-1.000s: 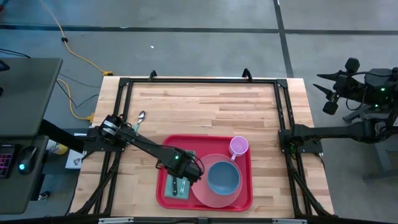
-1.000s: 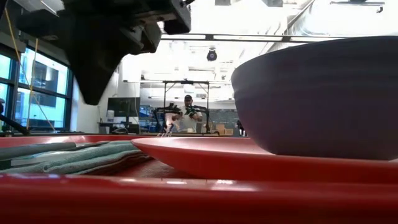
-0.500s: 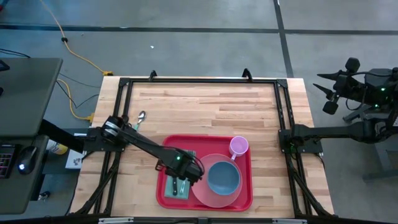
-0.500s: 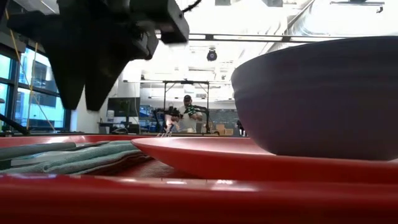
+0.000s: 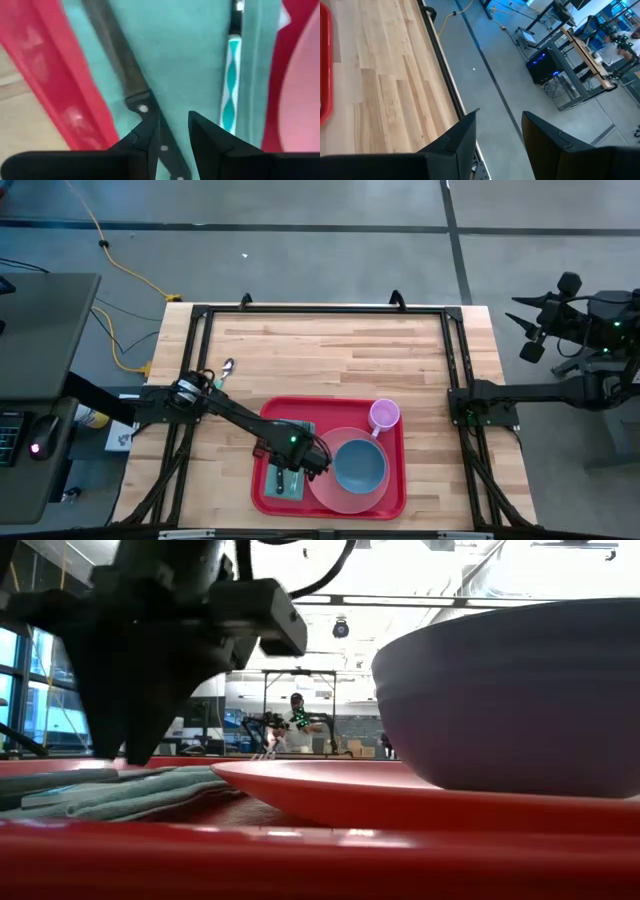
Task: Set up tray
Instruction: Adjust the black knife
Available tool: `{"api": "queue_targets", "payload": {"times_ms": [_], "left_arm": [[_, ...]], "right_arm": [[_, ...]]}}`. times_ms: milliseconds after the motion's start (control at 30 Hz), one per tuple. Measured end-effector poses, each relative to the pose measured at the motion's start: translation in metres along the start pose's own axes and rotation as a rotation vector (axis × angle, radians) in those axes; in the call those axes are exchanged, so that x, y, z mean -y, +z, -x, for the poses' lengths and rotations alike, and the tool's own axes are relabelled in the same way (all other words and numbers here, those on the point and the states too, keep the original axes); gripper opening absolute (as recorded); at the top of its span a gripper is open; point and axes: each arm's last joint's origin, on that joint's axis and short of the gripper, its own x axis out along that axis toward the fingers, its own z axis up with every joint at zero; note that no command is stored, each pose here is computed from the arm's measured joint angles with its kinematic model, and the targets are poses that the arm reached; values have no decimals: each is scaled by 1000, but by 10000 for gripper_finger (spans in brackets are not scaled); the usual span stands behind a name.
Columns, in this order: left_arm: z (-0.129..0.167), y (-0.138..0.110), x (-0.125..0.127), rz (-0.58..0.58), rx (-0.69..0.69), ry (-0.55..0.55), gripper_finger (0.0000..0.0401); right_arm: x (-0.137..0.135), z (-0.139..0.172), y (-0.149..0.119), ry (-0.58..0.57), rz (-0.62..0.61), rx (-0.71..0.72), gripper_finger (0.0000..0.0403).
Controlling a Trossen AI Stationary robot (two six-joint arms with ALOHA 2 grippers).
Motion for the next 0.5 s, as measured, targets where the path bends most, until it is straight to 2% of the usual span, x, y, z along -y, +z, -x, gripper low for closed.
{"api": "queue_targets", "payload": {"times_ms": [133, 500], "left_arm": [[9, 1, -7, 6, 6, 34, 133], [7, 0, -10, 9, -10, 67, 134]], "right_arm": [[0, 0, 0, 0, -1, 0, 138], [0, 0, 0, -4, -4, -2, 138]]}}
